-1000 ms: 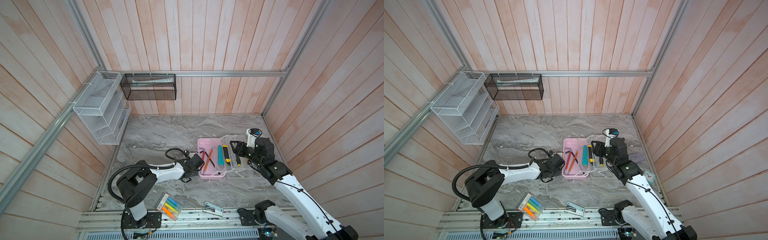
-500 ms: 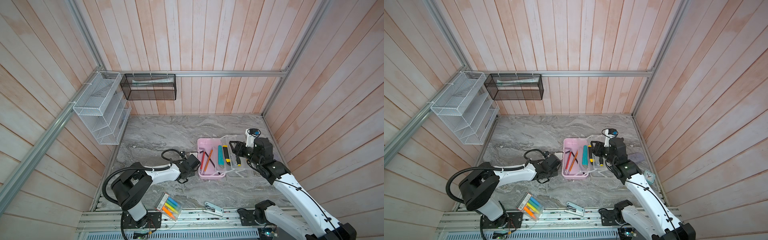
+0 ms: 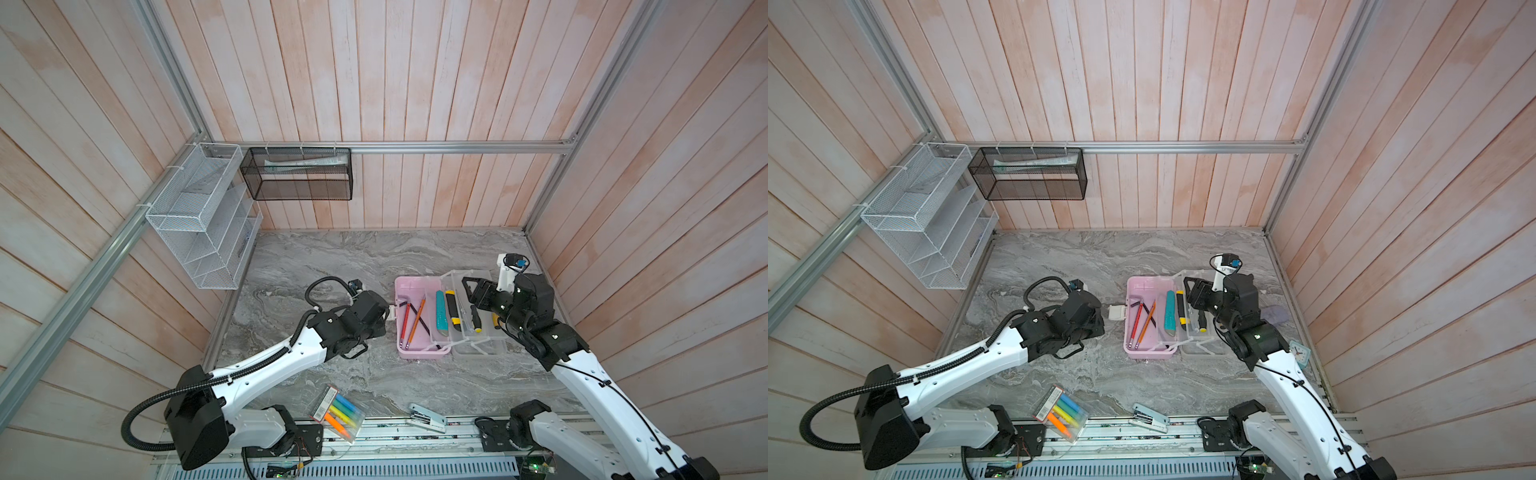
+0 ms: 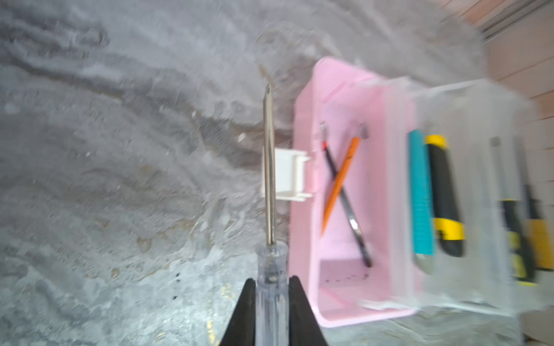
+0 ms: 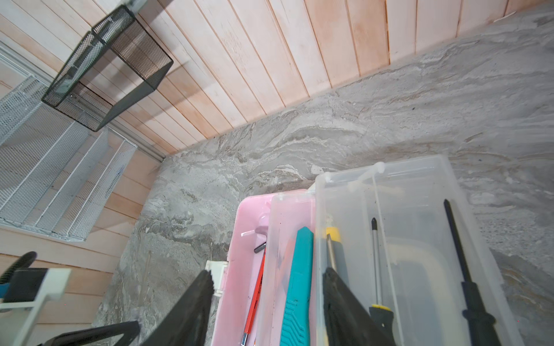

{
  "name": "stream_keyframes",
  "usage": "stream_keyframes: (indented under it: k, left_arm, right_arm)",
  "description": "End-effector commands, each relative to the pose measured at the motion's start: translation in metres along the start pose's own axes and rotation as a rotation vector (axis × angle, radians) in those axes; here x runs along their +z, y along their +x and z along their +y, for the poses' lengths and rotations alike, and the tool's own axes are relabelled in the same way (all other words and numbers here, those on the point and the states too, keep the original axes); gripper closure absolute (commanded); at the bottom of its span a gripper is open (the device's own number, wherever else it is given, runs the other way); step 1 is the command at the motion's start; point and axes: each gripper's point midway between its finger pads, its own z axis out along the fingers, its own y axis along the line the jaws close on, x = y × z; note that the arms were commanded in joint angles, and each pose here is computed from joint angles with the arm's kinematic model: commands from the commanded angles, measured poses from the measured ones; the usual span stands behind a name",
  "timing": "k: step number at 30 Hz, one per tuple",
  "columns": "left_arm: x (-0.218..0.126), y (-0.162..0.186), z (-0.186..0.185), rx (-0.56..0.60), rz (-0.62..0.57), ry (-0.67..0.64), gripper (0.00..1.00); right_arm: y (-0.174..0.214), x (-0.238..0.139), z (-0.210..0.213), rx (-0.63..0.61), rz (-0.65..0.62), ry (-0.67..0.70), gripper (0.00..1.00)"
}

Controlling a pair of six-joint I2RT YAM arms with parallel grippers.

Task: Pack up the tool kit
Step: 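Carry the clear-handled screwdriver into the clear box while the right gripper holds the lid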

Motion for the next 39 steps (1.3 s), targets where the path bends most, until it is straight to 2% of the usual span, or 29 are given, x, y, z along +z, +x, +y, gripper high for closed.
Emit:
stream_keyframes:
  k: [1,9,12,19,28,39]
  left_arm:
    - [-0.009,-0.026,-0.045,0.029,-0.089,0.135,1.00]
    - [0.022,-0.039,-0.136,0.053,-0.119,0.341,1.00]
    - [0.028,-0.027,-0.172,0.073,-0.098,0.423,1.00]
    - [0.051,-0.008,-0.223,0.075,-0.033,0.526,1.00]
    - [0.081,0.005,-0.259,0.051,0.015,0.568,1.00]
    - [0.117,0.030,-0.271,-0.017,0.094,0.550,1.00]
  right_arm:
    - [-0.021,-0.014,-0.015,0.037,-0.059,0.052,0.42]
    - [-0.035,-0.032,-0.057,0.152,-0.106,0.093,0.42]
    - [-0.033,-0.038,-0.060,0.155,-0.108,0.101,0.42]
    - [-0.024,-0.045,-0.061,0.160,-0.102,0.095,0.42]
    - [-0.032,-0.055,-0.060,0.147,-0.140,0.111,0.42]
    - [-0.023,-0.060,-0.062,0.148,-0.145,0.106,0.42]
